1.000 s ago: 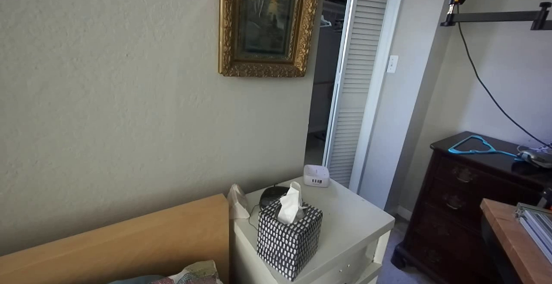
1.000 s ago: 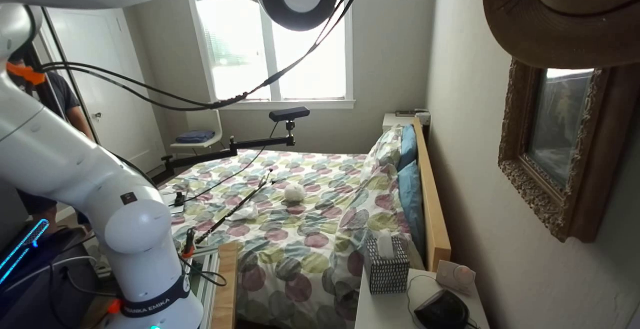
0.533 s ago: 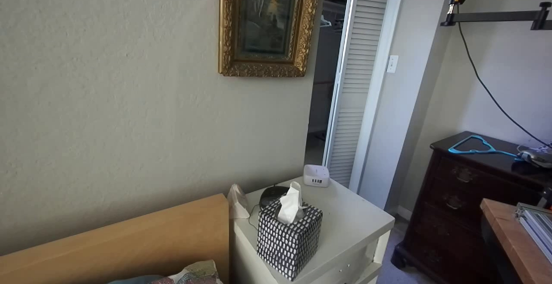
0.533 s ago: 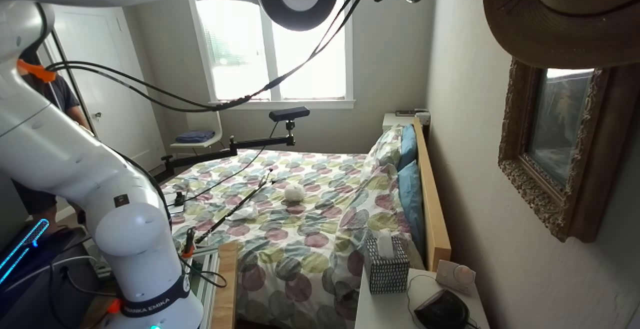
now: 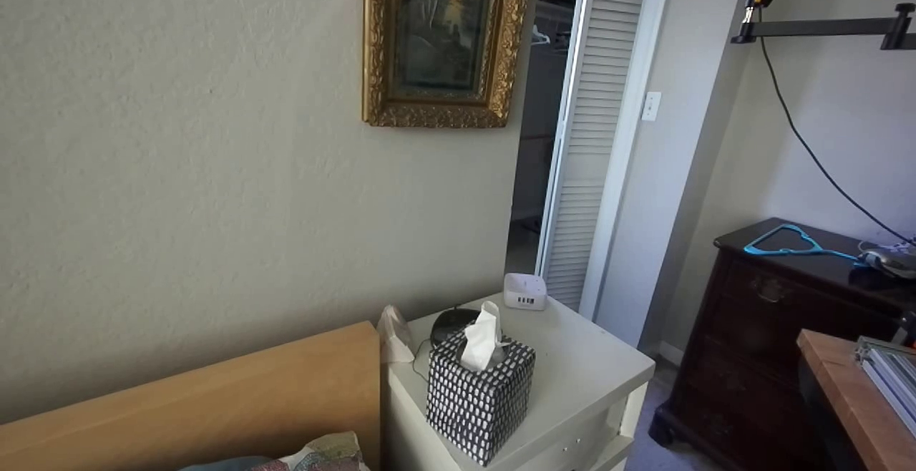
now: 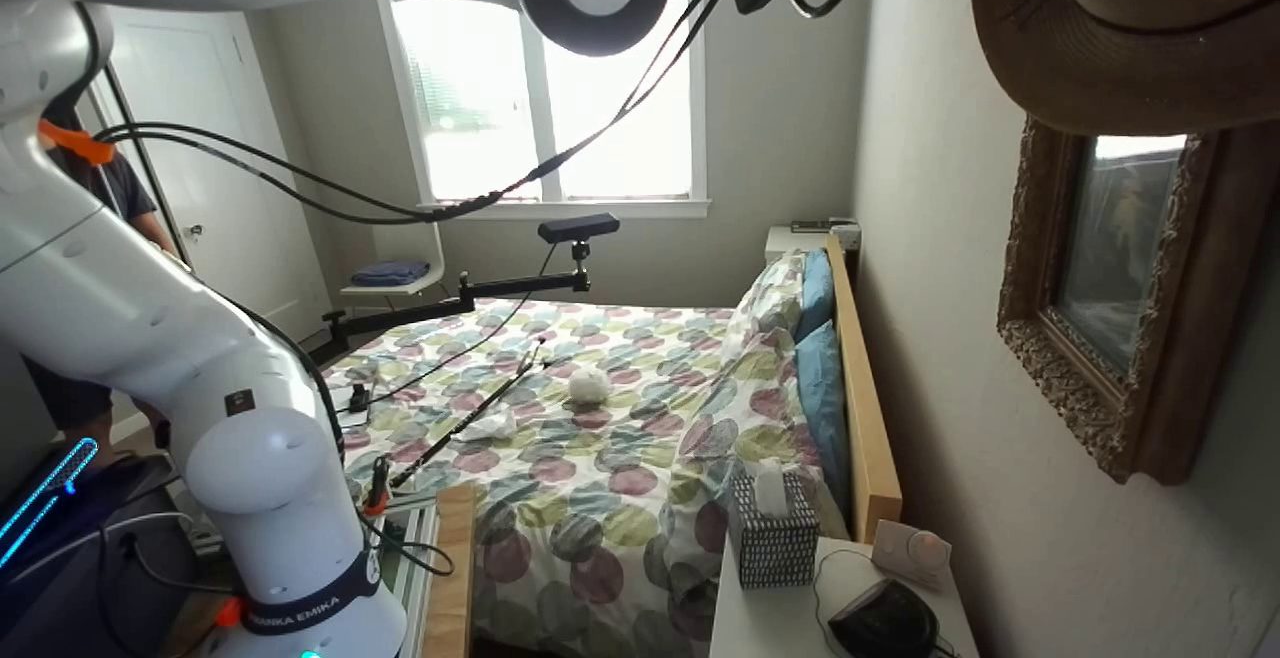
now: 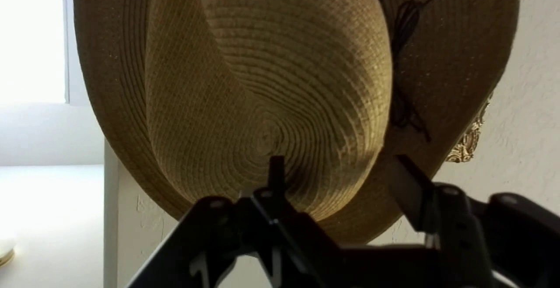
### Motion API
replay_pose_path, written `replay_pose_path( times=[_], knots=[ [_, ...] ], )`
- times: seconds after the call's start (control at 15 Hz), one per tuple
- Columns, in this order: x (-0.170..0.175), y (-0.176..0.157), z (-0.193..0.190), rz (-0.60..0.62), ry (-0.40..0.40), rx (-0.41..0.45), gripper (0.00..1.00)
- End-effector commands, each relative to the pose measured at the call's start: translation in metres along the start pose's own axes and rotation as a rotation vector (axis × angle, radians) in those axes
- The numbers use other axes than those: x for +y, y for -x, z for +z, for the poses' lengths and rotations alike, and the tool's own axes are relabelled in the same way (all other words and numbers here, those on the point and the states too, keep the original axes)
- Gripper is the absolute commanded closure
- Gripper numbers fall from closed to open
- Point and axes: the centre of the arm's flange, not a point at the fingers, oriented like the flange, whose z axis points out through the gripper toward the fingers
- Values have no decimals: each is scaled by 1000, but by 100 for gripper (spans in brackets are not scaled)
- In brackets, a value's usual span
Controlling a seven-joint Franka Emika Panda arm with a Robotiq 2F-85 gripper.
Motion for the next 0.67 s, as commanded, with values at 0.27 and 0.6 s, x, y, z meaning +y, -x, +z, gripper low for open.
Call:
replay_pose_path(
  times=[0.27,0.6],
  knots=[
    [-5,-2,-7,21,-1,-6,95],
    [0,-3,-20,29,17,4,98]
  ],
)
